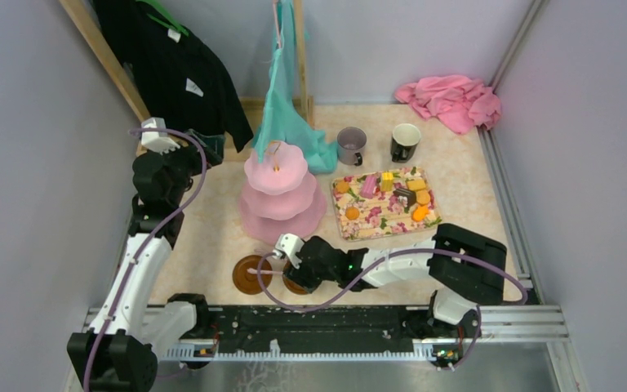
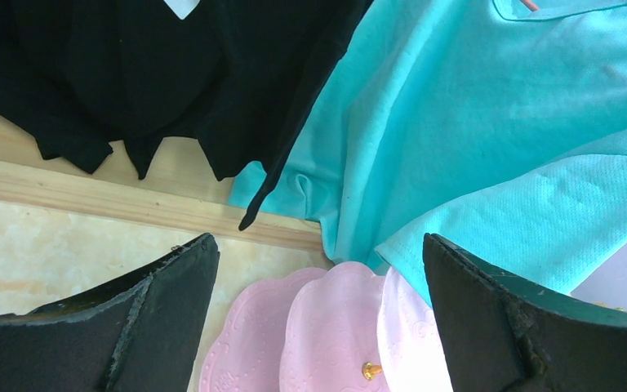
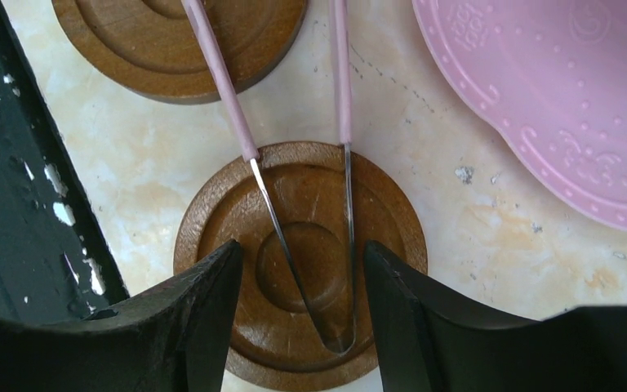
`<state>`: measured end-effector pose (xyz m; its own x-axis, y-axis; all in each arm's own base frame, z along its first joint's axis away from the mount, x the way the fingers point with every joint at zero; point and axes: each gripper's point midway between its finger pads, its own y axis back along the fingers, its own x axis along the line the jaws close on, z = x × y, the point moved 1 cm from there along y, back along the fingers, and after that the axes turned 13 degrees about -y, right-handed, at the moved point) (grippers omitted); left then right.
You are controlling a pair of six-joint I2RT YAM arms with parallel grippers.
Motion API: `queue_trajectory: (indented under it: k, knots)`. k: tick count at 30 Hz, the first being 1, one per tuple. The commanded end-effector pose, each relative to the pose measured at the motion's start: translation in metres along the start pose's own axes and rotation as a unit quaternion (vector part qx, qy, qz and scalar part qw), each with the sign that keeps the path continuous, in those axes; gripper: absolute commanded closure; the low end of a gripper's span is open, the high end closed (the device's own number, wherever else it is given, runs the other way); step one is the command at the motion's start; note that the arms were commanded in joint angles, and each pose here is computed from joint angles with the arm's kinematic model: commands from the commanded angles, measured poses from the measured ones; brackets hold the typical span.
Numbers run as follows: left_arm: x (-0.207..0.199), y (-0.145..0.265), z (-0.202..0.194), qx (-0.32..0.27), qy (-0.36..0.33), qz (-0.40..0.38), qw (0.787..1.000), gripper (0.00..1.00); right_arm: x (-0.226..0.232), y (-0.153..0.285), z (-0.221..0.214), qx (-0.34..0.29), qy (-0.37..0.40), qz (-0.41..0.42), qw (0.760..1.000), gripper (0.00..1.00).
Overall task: Serve the afternoon tea
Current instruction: Pick up the clamp from the center of the board.
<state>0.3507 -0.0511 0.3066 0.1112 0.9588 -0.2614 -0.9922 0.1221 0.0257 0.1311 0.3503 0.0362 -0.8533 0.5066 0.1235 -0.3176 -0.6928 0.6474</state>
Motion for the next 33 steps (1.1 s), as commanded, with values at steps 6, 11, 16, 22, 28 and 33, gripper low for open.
queue_trajectory:
  k: [6,11,16,22,28,33]
  knots:
    - [0.000,0.002,0.011,-0.025,-0.001,-0.001,1.000,0.01,0.011,-0.012,0.036,-0.049,0.018,0.010,0.999,0.44]
    - [0.000,0.002,0.012,-0.027,-0.002,-0.001,1.000,0.01,0.011,-0.017,0.034,-0.043,0.015,0.014,0.999,0.48]
    - [0.000,0.001,0.012,-0.027,-0.001,-0.002,1.000,0.01,0.012,-0.018,0.031,-0.034,0.004,0.031,0.999,0.52]
    - [-0.001,0.000,0.012,-0.029,0.001,-0.003,1.000,0.01,0.010,-0.018,0.026,-0.027,-0.005,0.034,0.999,0.63]
    - [-0.002,0.001,0.015,-0.033,0.003,-0.006,0.999,0.01,0.009,-0.016,0.027,-0.030,-0.008,0.033,0.999,0.75]
    - [-0.003,0.002,0.020,-0.040,0.002,-0.005,0.999,0.01,0.010,-0.010,0.035,-0.040,-0.011,0.034,0.999,0.75]
